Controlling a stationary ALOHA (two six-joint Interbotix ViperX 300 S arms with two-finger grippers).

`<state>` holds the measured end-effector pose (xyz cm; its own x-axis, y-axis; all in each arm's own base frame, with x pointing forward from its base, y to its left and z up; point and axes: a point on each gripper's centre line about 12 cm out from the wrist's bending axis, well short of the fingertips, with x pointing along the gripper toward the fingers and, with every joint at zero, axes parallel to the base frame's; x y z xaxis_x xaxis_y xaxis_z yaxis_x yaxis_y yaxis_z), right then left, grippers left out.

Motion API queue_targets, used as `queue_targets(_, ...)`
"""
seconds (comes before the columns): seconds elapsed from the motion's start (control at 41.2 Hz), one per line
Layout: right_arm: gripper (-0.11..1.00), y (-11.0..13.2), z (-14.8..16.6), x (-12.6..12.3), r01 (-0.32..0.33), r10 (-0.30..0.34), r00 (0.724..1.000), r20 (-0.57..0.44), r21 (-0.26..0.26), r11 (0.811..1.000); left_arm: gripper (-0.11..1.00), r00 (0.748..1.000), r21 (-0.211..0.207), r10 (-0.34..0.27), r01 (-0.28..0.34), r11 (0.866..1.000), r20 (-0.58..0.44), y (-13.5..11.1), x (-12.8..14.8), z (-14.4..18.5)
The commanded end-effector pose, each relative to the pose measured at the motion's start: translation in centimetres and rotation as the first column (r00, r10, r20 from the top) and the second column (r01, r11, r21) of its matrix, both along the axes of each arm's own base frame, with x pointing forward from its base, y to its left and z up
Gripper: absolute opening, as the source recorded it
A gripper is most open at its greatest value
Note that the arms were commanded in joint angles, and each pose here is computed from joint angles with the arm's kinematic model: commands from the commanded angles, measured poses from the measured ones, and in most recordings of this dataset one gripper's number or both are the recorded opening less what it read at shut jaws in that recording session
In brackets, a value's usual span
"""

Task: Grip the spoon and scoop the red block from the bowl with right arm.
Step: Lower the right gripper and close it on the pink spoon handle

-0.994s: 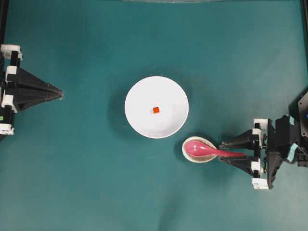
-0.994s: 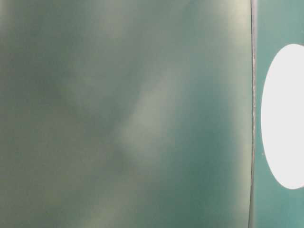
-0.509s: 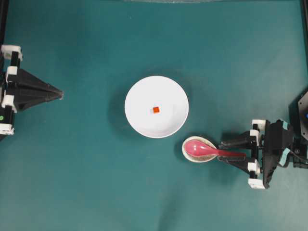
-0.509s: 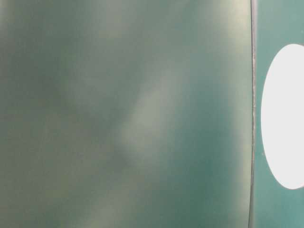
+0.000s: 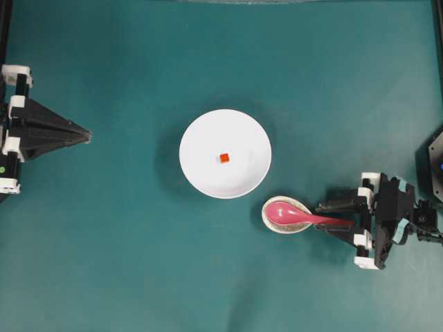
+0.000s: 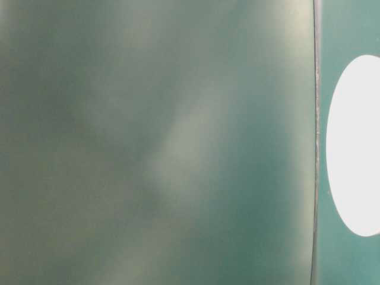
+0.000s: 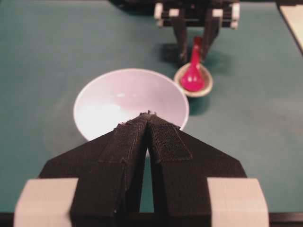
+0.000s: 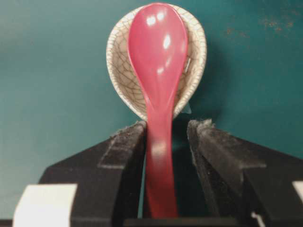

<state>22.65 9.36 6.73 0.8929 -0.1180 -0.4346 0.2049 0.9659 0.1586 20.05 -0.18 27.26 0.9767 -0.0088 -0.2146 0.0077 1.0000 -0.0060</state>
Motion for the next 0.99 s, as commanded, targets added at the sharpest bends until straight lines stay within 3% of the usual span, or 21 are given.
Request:
queue_targets(0.0, 0.47, 0.07, 0.27, -0.01, -0.005, 0.005, 1.0, 0.012, -0.003, 1.0, 0.0, 1.0, 0.003, -0.002, 0.002, 1.0, 0.02, -0.03, 0.29, 0.85)
queue_targets(0.582, 0.47, 0.33, 0.36, 0.24, -0.059, 0.059, 0.998, -0.002, -0.106, 0.993, 0.0, 1.0, 0.0, -0.001, 0.001, 1.0, -0.009, -0.03, 0.19, 0.52)
queue_targets(0.97, 0.47, 0.38, 0.78, 0.28, -0.08, 0.081, 0.997, 0.003, -0.14, 0.987, 0.0, 1.0, 0.0, -0.001, 0.001, 1.0, -0.012, -0.03, 0.19, 0.53)
